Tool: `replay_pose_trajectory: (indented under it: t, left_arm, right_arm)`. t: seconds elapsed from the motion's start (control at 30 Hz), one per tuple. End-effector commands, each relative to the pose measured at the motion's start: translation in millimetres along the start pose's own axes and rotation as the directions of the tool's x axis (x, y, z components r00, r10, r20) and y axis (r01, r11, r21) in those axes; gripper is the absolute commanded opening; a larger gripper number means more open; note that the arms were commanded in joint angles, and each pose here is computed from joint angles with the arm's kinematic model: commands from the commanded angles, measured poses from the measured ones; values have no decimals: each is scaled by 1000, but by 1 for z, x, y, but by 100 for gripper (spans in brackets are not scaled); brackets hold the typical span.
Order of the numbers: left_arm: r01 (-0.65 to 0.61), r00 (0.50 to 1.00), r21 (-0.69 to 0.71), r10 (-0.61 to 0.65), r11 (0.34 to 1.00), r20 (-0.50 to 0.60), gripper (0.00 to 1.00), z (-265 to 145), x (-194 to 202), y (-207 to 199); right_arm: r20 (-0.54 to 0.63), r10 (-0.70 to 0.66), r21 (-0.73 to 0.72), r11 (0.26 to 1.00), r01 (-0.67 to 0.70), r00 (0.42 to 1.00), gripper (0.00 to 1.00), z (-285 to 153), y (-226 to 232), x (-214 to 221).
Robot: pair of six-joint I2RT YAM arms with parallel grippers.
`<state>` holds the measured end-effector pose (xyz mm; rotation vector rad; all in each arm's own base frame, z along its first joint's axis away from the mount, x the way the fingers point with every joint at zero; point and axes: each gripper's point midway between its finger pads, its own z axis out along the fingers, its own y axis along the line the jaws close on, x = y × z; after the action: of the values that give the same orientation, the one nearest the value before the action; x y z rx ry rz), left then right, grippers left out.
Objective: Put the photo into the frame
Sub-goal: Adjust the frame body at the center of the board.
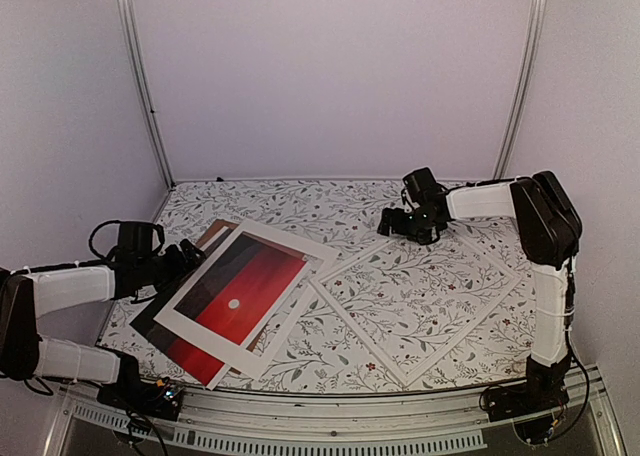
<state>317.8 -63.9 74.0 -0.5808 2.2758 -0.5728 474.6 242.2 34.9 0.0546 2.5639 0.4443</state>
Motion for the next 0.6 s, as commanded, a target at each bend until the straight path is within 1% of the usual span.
replay_pose_trajectory:
  t: [0.0,0.13,0.27,0.37,0.57]
  left_arm:
    - [-23,1000,4,23,1000,13,99,1,-2,-3]
    - [-23,1000,-1,23,1000,12,99,1,-1,-1]
    - [-26,1000,-2,26,1000,13,99,1,-1,-1]
    - [-24,1000,0,24,1000,14,99,1,-1,-1]
    - [-34,999,-5,34,999,14,99,1,-1,-1]
  right_arm:
    - [57,58,54,997,-61,997,99,15,-8,-11]
    - [67,55,112,992,-63,996,99,25,-14,-9]
    - [54,21,167,985,-30,998,95,34,-19,-4]
    - [41,-18,195,981,10,999,87,38,-20,0]
    - [1,-120,258,959,116,993,68,40,-22,7]
